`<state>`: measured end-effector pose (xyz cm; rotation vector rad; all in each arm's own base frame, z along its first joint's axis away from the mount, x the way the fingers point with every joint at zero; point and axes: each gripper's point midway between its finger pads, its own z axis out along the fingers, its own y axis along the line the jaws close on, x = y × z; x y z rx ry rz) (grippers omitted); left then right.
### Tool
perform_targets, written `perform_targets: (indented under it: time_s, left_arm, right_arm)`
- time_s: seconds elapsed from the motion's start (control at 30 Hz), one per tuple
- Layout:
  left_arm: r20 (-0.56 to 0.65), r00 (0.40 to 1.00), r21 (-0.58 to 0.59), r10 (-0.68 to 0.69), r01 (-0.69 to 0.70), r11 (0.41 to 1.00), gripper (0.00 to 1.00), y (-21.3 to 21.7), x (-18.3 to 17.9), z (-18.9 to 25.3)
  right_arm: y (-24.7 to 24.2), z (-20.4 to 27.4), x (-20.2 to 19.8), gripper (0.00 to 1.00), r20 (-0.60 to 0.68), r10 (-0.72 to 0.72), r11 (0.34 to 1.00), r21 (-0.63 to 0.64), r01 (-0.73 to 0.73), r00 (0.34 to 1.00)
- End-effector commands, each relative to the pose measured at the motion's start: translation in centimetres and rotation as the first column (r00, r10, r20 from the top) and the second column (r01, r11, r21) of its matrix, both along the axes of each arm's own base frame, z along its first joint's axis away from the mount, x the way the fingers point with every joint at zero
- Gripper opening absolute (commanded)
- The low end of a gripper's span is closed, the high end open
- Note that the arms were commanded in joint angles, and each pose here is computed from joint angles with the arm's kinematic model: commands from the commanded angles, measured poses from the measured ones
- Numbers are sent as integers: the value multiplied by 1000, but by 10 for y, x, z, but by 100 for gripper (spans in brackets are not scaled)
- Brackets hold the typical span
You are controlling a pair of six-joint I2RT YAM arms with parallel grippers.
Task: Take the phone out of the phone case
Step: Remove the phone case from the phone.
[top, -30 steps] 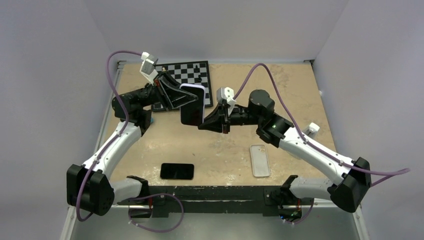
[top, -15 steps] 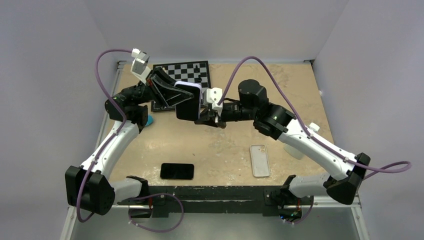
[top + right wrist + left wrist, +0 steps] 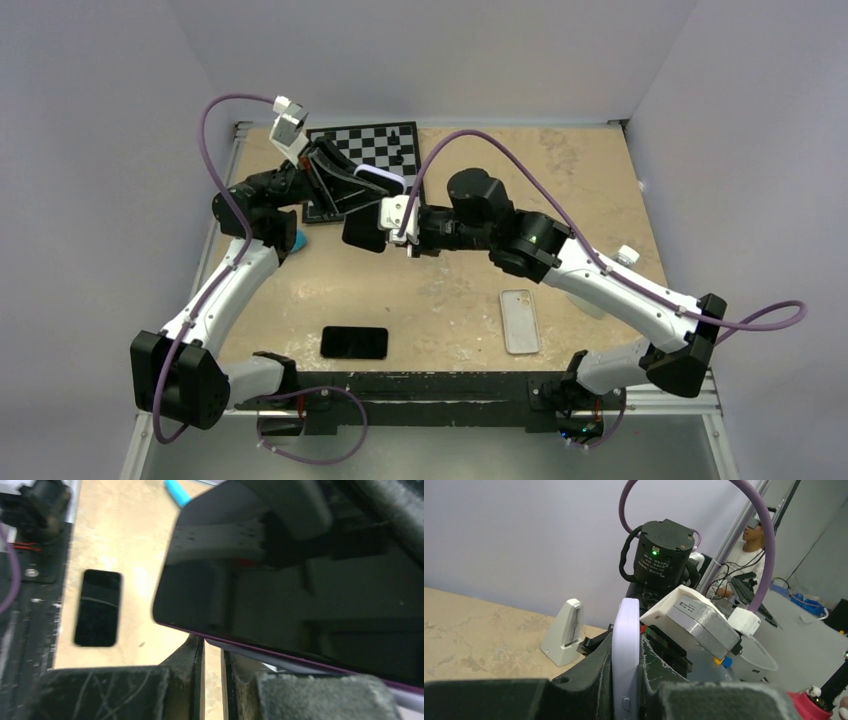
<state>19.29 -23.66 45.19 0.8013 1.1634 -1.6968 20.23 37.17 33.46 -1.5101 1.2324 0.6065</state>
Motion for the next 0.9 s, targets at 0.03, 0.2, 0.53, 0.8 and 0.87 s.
perform_targets:
  time_s: [0.03, 0.2, 0.53, 0.8, 0.87]
  left_arm:
    - [-183, 980, -8, -76, 76, 997, 0, -7, -9, 8]
    - [-180, 981, -17, -75, 73, 997, 0, -7, -9, 9]
    - [-135, 991, -134, 0, -19, 991, 0, 1, -5, 13]
    - [-231, 957, -191, 175, -221, 957, 0, 20, 37, -3]
    - [-248, 942, -182, 225, -273, 944, 0, 25, 46, -9]
  right_arm:
    - [-12, 100, 60, 0, 327, -301, 937, 278, 213, 896]
    - [-16, 113, 53, 0, 295, -312, 911, 362, 197, 903]
    - [-53, 62, 44, 38, -175, -366, 746, 532, 401, 914]
    - [-52, 22, 14, 61, -609, -173, 692, 484, 535, 774]
    - [-53, 20, 12, 62, -672, -135, 694, 461, 554, 728]
